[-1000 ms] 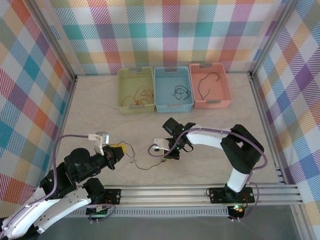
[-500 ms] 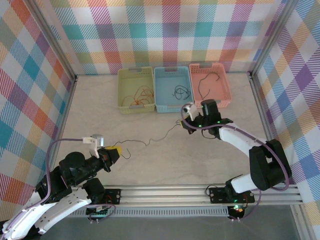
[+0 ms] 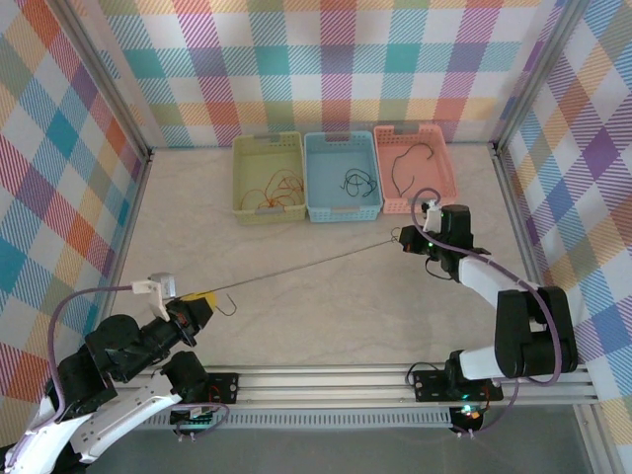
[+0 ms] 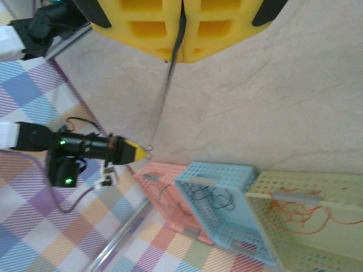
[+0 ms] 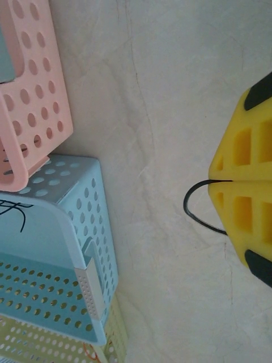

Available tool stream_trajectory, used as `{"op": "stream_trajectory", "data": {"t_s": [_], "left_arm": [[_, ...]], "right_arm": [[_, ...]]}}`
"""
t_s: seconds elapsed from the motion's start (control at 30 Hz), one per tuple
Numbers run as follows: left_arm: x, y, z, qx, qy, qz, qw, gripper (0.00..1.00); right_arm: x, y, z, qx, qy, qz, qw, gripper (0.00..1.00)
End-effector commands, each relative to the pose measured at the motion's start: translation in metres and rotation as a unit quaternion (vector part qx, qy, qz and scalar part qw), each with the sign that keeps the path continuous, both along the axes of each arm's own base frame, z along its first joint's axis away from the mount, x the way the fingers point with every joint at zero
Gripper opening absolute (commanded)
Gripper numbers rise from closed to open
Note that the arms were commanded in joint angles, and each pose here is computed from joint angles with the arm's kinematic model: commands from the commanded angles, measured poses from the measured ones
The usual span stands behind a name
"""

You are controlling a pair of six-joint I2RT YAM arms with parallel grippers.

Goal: Untangle the cables

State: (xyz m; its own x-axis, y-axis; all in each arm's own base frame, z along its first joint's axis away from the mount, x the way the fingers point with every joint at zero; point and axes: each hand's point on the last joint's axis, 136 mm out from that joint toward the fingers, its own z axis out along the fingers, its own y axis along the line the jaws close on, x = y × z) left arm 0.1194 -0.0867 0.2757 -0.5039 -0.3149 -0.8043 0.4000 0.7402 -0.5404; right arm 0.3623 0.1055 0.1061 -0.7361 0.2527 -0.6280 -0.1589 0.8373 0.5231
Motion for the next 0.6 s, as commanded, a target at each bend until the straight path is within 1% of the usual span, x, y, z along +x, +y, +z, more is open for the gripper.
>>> {"op": "stream_trajectory", "data": {"t_s": [0.0,0.17,0.23,0.33,0.37,0.43,0.47,0.5,0.53,0.57], "left_arm": [[-0.002,0.030,0.033,-0.026,-0.041,0.048,0.998,0.00],[-0.006,0.040,0.054,-0.034,-0.060,0.056,0.996,0.00],[-0.006,0.038,0.059,-0.036,-0.064,0.051,0.996,0.00],[-0.005,0.026,0.059,-0.036,-0.059,0.033,0.997,0.00],[-0.004,0.021,0.058,-0.035,-0.054,0.026,0.998,0.00],[-0.002,0.013,0.055,-0.031,-0.047,0.016,0.998,0.00],[-0.001,0.012,0.055,-0.030,-0.046,0.016,0.998,0.00],[-0.001,0.012,0.055,-0.030,-0.046,0.016,0.998,0.00],[-0.001,0.012,0.056,-0.032,-0.047,0.015,0.998,0.00],[-0.001,0.011,0.057,-0.032,-0.048,0.013,0.998,0.00]], "right_arm": [[0.014,-0.032,0.005,-0.019,-0.016,-0.077,0.997,0.00],[0.014,-0.020,0.014,-0.021,-0.026,-0.026,0.999,0.00],[0.013,-0.018,0.015,-0.014,-0.025,-0.027,0.999,0.00],[0.011,-0.007,0.025,0.021,-0.036,-0.008,0.999,0.00],[0.011,-0.005,0.028,0.032,-0.031,-0.009,0.999,0.02],[0.010,-0.009,0.029,0.030,-0.008,-0.023,0.999,0.22],[0.010,-0.017,0.026,0.016,0.010,-0.047,0.999,0.33],[0.010,-0.026,0.024,-0.003,0.017,-0.067,0.998,0.41],[0.010,-0.031,0.024,-0.019,0.012,-0.074,0.997,0.43],[0.009,-0.034,0.028,-0.029,0.000,-0.076,0.997,0.43]]}}
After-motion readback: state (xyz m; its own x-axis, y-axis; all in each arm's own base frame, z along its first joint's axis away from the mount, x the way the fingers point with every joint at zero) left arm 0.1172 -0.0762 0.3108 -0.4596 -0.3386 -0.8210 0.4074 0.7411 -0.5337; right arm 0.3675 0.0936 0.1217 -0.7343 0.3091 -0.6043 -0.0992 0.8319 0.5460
